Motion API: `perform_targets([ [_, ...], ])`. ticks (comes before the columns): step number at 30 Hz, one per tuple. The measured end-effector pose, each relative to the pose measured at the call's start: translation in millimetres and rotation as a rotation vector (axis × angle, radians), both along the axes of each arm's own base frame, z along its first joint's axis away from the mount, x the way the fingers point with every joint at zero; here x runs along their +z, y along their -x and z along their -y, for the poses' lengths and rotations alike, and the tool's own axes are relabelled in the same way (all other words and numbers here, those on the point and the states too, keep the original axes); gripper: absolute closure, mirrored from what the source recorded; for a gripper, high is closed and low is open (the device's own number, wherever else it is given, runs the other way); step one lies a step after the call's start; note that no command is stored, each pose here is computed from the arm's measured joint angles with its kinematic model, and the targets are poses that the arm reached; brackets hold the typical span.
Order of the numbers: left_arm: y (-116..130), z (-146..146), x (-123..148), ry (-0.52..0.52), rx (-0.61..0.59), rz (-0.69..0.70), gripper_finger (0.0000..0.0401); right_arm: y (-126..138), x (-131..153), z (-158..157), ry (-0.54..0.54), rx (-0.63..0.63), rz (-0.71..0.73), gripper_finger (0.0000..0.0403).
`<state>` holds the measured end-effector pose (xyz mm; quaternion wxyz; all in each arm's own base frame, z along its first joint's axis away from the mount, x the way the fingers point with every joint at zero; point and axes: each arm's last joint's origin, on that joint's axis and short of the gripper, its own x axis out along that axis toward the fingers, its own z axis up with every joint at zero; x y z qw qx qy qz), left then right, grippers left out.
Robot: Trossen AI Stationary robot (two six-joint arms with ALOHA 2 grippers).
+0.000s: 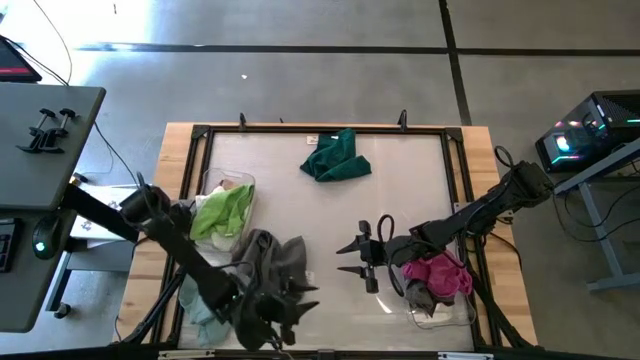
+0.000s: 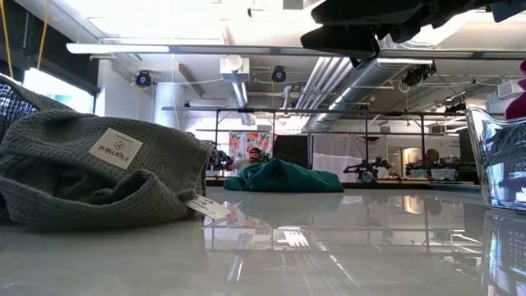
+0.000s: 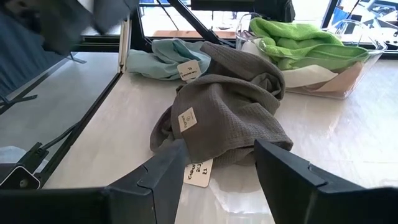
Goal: Sort towels by color in basket
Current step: Put the gray towel into the right transparent bin
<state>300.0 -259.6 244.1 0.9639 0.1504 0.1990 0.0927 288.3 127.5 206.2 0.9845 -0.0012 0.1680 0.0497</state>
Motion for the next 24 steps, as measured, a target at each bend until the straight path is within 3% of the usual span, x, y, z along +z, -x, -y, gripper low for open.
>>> perform_targets([
  [8, 14.4, -23.8, -21.7, 0.220, 0.265, -0.158, 0.0242, 0.0, 0.0, -0.1, 0.000, 0.000, 0.000, 0.0213],
  [17, 24.9, -56.3, -51.0, 0.408, 0.567, -0.228, 0.0157, 0.0, 0.1, -0.1, 0.000, 0.000, 0.001, 0.0213],
  [24, 30.2, -78.4, -80.4, 0.514, 0.685, -0.352, 0.0117, 0.0, 0.0, 0.0, 0.001, 0.000, 0.001, 0.0213],
])
